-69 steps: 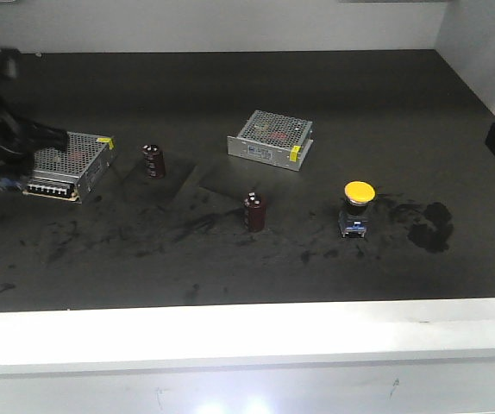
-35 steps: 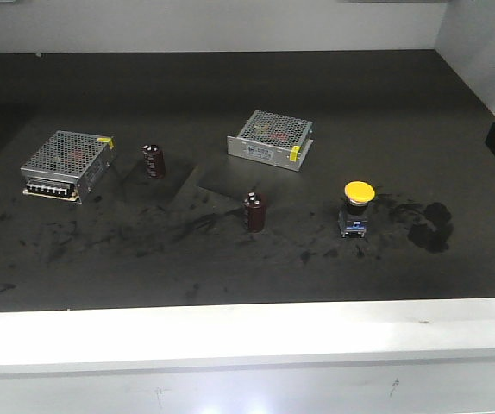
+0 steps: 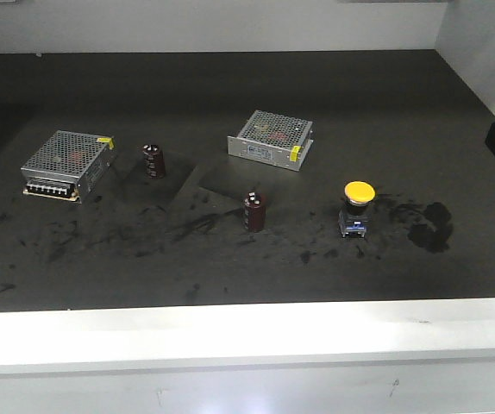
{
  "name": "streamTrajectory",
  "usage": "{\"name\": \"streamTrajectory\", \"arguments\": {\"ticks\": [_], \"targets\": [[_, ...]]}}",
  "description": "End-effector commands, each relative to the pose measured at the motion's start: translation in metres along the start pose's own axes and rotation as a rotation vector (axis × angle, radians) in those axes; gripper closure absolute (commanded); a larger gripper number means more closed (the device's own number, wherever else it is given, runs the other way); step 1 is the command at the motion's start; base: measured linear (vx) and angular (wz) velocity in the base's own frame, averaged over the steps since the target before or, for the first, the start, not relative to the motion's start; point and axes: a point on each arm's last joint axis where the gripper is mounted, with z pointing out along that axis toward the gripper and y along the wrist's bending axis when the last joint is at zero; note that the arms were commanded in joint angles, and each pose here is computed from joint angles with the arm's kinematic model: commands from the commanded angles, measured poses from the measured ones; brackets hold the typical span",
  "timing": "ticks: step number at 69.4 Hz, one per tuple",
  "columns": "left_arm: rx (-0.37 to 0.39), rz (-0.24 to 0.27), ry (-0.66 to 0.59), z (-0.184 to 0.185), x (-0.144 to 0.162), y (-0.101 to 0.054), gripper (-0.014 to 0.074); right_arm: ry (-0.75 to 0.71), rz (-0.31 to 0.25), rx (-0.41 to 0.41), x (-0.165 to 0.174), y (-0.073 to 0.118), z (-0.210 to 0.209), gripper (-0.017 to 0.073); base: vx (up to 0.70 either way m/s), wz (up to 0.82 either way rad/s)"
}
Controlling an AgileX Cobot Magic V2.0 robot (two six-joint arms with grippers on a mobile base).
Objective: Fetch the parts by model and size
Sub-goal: 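Lift the red-capped button with the left gripper away from the table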
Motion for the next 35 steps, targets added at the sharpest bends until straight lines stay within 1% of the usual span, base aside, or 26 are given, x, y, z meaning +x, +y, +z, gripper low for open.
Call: {"name": "streamTrajectory", "arguments": {"ticks": [1,4,8,13,19,24,32,35], "targets": [[0.000,0.007,-0.111,-0.011,0.000,0.001,0.0600,-0.110,-0.010,-0.023,-0.017,0.003,-0.005,-0.0035,0.00,0.00],[-0.002,0.005,-0.111,-0.015,0.005,0.002,0.0600,-0.109,-0.024,-0.037,-0.017,0.006,-0.004,-0.0035,0.00,0.00],[-0.006,0.004,-0.108,-0.018,0.010,0.003,0.0600,-0.108,-0.070,-0.069,-0.018,0.013,-0.002,-0.0035,0.00,0.00],[-0.009,0.004,-0.092,-0.018,0.015,0.003,0.0600,-0.089,-0.141,-0.129,-0.021,0.028,0.005,-0.0035,0.00,0.00],[-0.012,0.005,-0.062,-0.016,0.018,0.003,0.0600,-0.022,-0.185,-0.174,-0.024,0.044,0.018,-0.0035,0.00,0.00],[-0.013,0.005,-0.057,-0.016,0.019,0.003,0.0600,0.053,-0.195,-0.175,-0.028,0.050,0.032,-0.0035,0.00,0.00],[-0.013,0.005,-0.056,-0.016,0.019,0.003,0.0600,0.184,-0.158,-0.142,-0.040,0.057,0.057,-0.0035,0.00,0.00],[-0.014,0.005,-0.054,-0.016,0.019,0.003,0.0600,0.225,-0.158,-0.131,-0.045,0.059,0.066,-0.0035,0.00,0.00]]}}
